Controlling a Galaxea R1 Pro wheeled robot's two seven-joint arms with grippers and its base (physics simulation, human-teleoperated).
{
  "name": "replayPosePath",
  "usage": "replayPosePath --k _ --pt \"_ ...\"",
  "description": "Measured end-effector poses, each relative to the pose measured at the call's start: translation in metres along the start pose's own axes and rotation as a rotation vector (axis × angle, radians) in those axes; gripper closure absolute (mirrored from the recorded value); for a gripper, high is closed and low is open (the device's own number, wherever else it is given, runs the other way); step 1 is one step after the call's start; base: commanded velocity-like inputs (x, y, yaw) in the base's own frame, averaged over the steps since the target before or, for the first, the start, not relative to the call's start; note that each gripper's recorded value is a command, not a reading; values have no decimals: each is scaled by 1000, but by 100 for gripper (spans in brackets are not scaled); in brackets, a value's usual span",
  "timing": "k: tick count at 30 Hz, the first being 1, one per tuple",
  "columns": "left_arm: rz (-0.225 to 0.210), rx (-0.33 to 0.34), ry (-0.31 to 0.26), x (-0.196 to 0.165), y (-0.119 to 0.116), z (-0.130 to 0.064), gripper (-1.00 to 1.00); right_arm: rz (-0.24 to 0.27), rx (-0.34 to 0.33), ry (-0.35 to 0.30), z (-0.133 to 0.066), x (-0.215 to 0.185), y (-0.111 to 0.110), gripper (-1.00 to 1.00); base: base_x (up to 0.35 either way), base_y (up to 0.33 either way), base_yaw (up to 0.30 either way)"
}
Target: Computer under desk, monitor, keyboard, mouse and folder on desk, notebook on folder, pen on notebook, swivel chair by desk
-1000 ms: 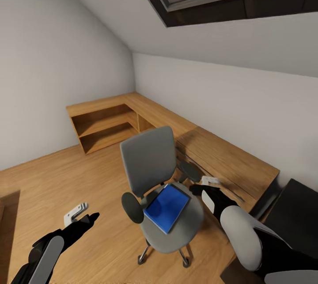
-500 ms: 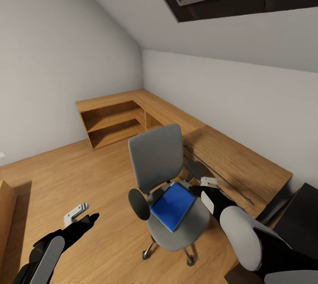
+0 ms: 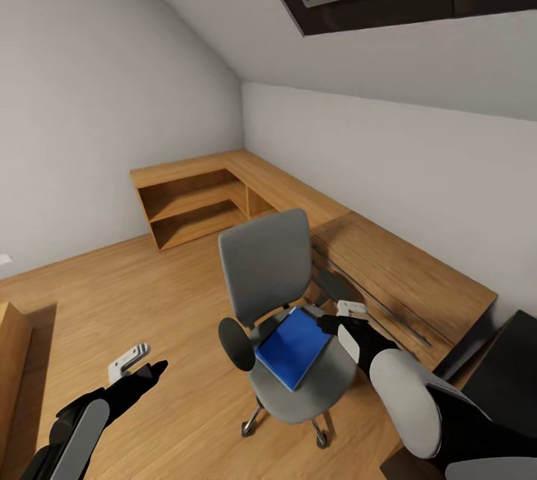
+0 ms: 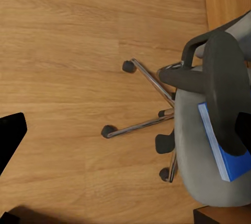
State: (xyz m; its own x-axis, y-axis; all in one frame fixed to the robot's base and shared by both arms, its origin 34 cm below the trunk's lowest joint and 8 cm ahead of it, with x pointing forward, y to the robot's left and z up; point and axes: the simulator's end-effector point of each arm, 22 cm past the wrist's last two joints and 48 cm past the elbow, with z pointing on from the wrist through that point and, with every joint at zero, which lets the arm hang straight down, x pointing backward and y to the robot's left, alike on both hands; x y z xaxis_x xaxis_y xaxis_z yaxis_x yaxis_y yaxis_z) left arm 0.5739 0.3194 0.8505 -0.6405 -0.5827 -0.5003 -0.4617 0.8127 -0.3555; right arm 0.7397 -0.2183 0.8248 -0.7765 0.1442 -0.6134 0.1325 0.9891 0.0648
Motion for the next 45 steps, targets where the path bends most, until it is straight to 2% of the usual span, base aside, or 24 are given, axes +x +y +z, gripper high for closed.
replayPosePath --k 9,22,29,39,45 --pt "-1 -3 7 3 2 1 -100 -3 2 -1 0 0 0 -100 12 0 98" --pt "-1 -2 6 3 2 1 -100 -23 6 -6 -1 -1 -1 -100 238 0 256" --pt "1 1 0 0 0 -1 -100 -36 2 -32 -3 -4 2 -100 37 0 161" --pt "-5 12 -17 -7 -5 -7 -100 -42 1 -47 -8 -11 2 -100 2 0 33" --pt "-5 17 -21 -8 -6 -3 -100 -42 2 -51 -5 -12 1 -100 0 0 3"
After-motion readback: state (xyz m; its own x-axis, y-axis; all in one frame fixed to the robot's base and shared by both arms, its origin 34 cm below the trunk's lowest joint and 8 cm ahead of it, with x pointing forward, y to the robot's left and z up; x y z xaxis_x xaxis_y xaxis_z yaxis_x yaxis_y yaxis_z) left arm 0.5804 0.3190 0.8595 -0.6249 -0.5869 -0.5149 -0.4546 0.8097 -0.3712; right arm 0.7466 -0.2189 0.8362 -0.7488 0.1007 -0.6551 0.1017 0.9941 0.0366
